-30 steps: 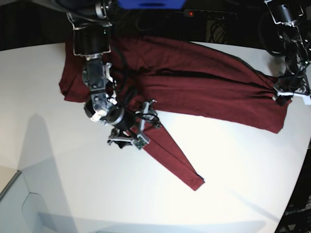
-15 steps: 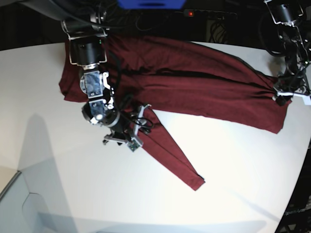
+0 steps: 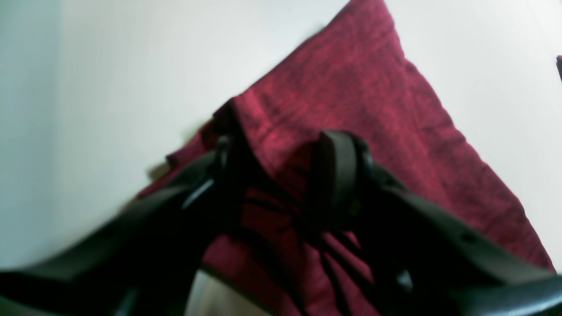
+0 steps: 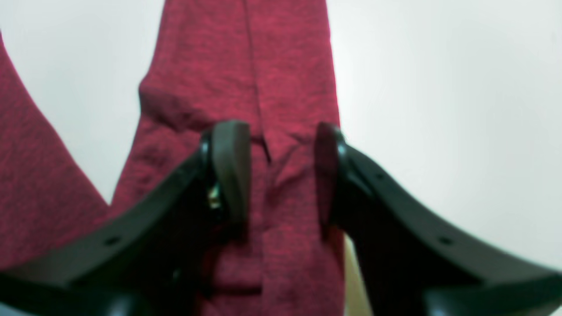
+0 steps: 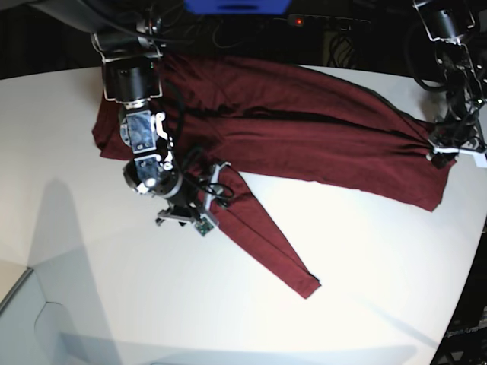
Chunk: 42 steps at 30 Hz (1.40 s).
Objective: Layout the t-shirt on the table in an organized manner, then fold the t-shirt properly
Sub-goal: 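Move the right gripper to the trailing sleeve and grasp it, then lift the sleeve with the right gripper and lay it across the shirt body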
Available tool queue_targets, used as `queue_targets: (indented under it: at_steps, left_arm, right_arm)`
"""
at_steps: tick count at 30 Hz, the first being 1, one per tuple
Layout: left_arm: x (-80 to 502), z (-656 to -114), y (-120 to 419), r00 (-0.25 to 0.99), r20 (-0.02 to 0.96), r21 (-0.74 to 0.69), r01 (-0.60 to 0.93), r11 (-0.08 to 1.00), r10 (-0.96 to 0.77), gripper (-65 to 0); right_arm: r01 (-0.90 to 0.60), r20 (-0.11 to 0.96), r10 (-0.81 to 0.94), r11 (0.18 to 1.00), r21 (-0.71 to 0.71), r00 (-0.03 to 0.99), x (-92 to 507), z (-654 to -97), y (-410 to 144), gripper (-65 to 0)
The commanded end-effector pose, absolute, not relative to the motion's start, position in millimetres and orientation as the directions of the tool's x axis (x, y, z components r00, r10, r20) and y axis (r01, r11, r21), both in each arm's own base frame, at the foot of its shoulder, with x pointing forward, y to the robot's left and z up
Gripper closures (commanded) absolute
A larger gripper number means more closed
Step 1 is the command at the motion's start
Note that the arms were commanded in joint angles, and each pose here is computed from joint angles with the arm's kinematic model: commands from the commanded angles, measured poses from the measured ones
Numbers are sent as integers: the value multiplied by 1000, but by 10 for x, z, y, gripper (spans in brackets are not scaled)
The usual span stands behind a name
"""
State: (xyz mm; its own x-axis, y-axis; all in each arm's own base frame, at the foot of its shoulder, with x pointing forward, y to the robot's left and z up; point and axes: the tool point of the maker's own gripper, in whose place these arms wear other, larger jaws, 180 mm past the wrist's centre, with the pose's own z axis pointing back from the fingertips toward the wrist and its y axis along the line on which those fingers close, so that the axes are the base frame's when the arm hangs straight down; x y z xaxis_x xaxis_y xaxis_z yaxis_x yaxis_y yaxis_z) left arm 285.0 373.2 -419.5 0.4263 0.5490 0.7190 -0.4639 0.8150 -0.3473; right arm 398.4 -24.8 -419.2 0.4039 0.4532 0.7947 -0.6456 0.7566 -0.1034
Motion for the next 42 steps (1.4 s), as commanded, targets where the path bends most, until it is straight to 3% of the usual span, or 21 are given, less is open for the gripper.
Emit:
queue_targets:
  at_steps: [1,7,16,28,42]
  left_arm:
    - [2897,-4116,3787,419,731,-341,-460,820,539,-262]
    - [2897,-4116,3787,419,731,-341,-460,820,539,-262]
    - [2904,-4111,3787,417,731,-343,-459,819,540,-262]
    - [2912,-4109,3765,426,730,-340,-453,824,535,-262]
    - [2903,-4128,3764,432,727,-335,-454,825,533,-262]
  right_arm:
    - [-634,832,424,764,-117,358,4131,-3994,-213,-184]
    - [-634,826,431,764,-120,363,4121,-4013,-223,0]
    - [-630,838,428,765,-137,337,4160,-3910,-229,0]
    - [-651,932,347,731,-203,100,3855,-3010,333,0]
    - [-824,949,303,513,-241,-89,2752,-2637,1355,0]
